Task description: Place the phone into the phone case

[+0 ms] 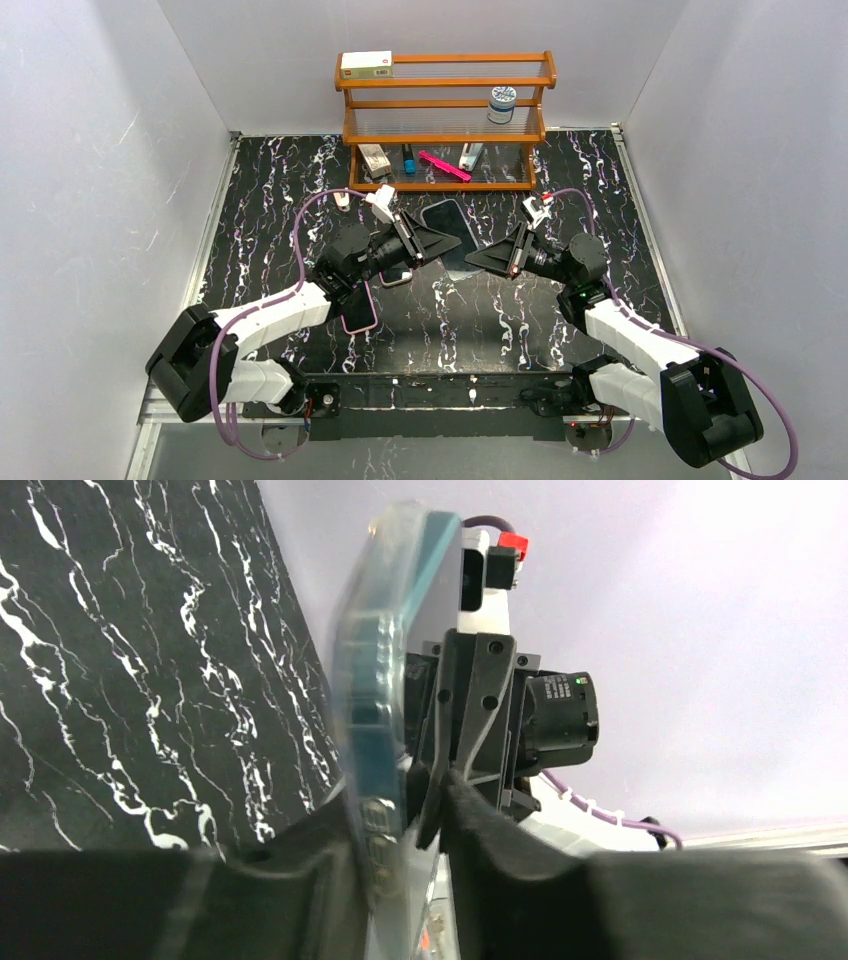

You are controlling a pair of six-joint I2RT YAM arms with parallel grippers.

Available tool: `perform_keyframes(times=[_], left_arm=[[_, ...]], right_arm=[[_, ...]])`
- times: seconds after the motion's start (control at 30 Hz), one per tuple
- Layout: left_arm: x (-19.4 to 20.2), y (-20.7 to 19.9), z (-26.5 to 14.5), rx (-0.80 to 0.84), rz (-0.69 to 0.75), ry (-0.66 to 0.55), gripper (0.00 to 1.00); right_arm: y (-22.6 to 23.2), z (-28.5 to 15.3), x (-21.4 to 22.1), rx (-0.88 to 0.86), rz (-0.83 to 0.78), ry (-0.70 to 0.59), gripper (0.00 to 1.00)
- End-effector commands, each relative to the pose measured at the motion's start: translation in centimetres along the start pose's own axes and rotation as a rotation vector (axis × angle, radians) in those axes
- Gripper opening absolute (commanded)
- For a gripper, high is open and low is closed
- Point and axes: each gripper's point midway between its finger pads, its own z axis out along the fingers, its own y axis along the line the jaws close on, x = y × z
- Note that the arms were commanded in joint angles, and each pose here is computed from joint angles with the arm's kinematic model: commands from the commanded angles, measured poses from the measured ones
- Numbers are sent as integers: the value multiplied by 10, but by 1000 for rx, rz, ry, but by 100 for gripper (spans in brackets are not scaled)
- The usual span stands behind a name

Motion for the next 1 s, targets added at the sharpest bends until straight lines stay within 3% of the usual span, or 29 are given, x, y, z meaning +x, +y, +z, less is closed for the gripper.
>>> perform_keyframes(times=[0.0, 0.07, 0.2, 0.27, 0.33, 0.53, 0.73, 0.9, 0.97], left_arm=[[-3, -29, -1, 121, 35, 6, 13], [1, -29, -5, 133, 50, 17, 6], [11, -29, -19, 159, 114, 46, 0], [19, -29, -28, 180, 160, 85, 0], [30, -27, -36, 197, 197, 151, 0], [66, -21, -59, 251, 245, 366, 0], [74, -21, -63, 273, 253, 429, 0], [75, -18, -60, 264, 250, 438, 0], [75, -15, -58, 255, 248, 434, 0]], right_arm=[[12, -1, 1, -57, -98, -9, 7], [6, -1, 3, -25, -112, -1, 19], [6, -1, -2, 28, -194, 5, 56], [15, 2, -7, 39, -249, 16, 69], [20, 3, -12, 53, -287, 22, 75], [33, 9, -18, 46, -360, 71, 79], [36, 14, -6, -22, -353, 223, 80], [42, 13, -2, -58, -358, 255, 73], [43, 12, -1, -62, -359, 269, 65]])
